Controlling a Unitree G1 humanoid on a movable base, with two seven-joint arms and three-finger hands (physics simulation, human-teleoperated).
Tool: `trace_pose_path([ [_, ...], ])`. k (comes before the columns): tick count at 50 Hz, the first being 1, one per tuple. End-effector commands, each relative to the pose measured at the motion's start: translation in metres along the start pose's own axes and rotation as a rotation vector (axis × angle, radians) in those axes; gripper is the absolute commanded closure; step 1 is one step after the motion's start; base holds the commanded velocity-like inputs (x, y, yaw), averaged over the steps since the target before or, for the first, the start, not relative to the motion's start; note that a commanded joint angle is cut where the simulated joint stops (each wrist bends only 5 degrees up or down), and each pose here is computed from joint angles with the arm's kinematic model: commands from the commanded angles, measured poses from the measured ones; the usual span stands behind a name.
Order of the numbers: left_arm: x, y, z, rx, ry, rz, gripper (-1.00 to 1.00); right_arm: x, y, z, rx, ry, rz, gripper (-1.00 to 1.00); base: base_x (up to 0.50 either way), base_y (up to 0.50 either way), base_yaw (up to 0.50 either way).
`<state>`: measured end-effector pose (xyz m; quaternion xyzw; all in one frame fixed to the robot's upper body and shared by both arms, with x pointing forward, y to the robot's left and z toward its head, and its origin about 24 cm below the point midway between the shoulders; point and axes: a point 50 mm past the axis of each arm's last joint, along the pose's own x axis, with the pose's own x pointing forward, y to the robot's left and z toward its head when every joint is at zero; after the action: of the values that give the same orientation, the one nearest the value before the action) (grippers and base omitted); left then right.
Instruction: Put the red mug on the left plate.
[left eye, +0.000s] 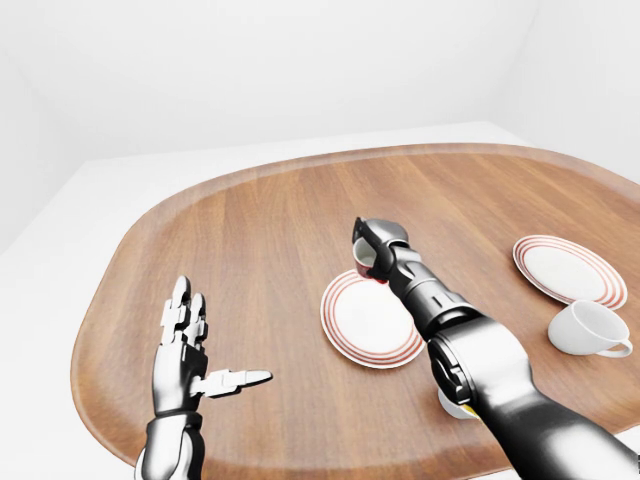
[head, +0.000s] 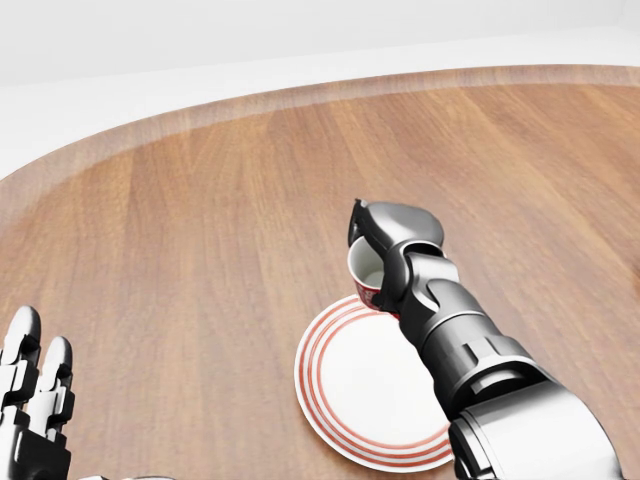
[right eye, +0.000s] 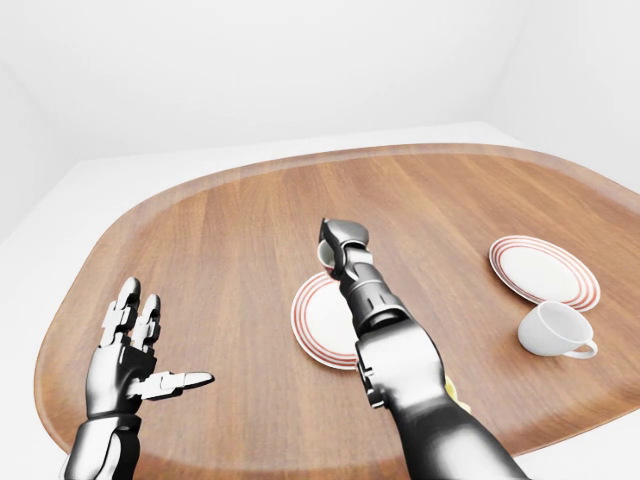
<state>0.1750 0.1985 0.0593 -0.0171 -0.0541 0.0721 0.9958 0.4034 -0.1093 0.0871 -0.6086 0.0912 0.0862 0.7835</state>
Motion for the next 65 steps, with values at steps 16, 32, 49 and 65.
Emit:
trace_pose_path([
  [16, 0.001, 0.001, -0.001, -0.006, -0.001, 0.0, -1.0, -0.019, 0.079, -0.01, 0.037, 0.041, 0.175, 1.0, 0.0, 0.0, 0.0],
  [32, 0.002, 0.001, -0.002, -0.006, 0.003, -0.002, -1.0, -0.027, 0.1, -0.024, 0.042, 0.079, 0.238, 1.0, 0.0, 0.0, 0.0],
  [49, 0.003, 0.001, -0.002, -0.009, 0.004, -0.002, -1.0, -0.024, 0.087, -0.022, -0.049, 0.055, 0.064, 1.0, 0.0, 0.0, 0.0],
  [65, 0.003, 0.001, -0.002, -0.008, 0.005, -0.002, -1.0, -0.027, 0.096, -0.028, -0.048, 0.07, 0.104, 1.0, 0.0, 0.0, 0.0],
])
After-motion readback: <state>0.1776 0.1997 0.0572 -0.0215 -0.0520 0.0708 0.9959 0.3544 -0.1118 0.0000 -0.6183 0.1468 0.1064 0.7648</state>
